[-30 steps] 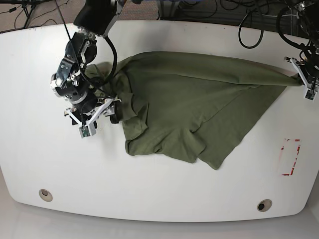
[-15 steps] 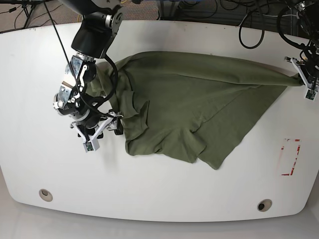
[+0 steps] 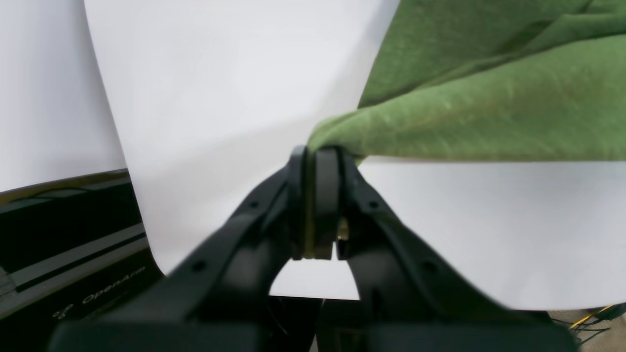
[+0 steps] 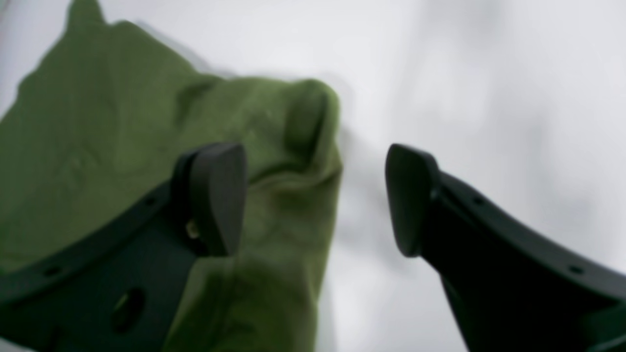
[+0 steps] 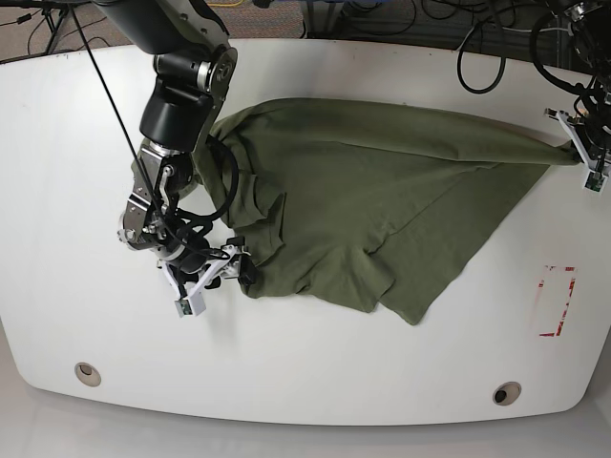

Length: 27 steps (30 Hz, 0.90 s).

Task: Layout the t-shirt on the table in an organized manner, then fold the t-shirt properly
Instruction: 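Reach the right gripper to the shirt's bunched sleeve and grasp it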

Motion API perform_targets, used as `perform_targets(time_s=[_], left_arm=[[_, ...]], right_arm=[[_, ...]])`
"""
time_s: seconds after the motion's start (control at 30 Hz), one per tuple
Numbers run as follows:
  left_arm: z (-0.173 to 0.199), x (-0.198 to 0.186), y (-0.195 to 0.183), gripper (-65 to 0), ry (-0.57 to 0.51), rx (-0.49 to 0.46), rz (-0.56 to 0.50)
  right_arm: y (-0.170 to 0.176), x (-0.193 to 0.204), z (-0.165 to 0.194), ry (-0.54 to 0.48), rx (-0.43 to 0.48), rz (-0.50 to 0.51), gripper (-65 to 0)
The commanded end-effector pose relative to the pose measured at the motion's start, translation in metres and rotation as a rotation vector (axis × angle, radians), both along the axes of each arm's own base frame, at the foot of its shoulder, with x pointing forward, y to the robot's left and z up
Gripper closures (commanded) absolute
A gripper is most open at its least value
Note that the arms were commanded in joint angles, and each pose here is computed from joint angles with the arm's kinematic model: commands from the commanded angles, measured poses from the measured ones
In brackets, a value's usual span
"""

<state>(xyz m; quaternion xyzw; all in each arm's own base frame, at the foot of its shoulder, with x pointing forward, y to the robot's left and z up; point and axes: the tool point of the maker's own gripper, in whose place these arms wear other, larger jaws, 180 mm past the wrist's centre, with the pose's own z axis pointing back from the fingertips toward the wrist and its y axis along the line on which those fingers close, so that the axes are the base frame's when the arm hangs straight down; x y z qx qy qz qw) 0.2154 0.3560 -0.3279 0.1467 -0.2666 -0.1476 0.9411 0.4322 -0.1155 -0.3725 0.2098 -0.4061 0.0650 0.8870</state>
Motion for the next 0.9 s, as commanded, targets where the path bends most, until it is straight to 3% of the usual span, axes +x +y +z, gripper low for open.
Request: perform_targets(time_s=[0.0, 0.2, 0.5, 0.87], left_arm=[[0.012, 0.007, 0.004, 0.0, -0.034, 0.023, -0.007], [0.013, 0.007, 0.005, 0.0, -0.038, 0.023, -0.003], [0.013, 0.007, 0.005, 0.0, -0.039, 0.022, -0.002], [0.013, 0.007, 0.005, 0.0, -0.040, 0.021, -0.001]], right_arm=[[0.005, 0.021, 0.015, -0.050, 0.045, -0.002, -42.5], [0.018, 0.028, 0.006, -0.042, 0.106, 0.000, -42.5], [0.048, 0.028, -0.005, -0.055, 0.073, 0.100, -42.3], [0.029, 0.035, -0.013, -0.059, 0.054, 0.007, -42.2]])
